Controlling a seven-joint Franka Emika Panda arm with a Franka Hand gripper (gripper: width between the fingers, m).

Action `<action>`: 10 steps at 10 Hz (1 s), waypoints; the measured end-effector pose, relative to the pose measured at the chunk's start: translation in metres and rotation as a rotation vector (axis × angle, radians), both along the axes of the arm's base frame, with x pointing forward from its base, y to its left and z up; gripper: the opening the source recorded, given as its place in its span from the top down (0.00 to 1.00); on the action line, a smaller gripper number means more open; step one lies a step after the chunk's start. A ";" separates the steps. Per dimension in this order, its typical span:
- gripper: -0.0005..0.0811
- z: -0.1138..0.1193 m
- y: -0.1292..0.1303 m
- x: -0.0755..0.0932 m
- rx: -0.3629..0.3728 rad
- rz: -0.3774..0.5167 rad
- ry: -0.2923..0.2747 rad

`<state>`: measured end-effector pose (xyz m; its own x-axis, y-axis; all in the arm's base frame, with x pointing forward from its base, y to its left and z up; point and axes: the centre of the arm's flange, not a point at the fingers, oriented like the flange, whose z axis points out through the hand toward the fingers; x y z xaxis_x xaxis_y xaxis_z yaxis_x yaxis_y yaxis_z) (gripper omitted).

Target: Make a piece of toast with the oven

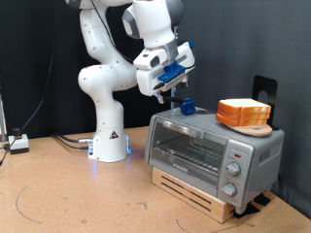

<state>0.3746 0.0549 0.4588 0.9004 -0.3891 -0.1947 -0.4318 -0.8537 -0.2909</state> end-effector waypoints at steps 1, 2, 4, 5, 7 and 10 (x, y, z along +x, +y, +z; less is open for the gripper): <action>0.00 -0.005 0.001 -0.004 0.002 0.041 0.000; 0.00 -0.014 0.001 -0.009 -0.007 0.050 0.006; 0.00 -0.042 -0.003 -0.018 -0.049 0.009 0.008; 0.00 -0.055 -0.008 -0.021 -0.065 -0.015 0.003; 0.00 -0.076 -0.012 -0.025 -0.078 -0.037 0.009; 0.00 -0.098 -0.013 -0.031 -0.089 -0.050 0.010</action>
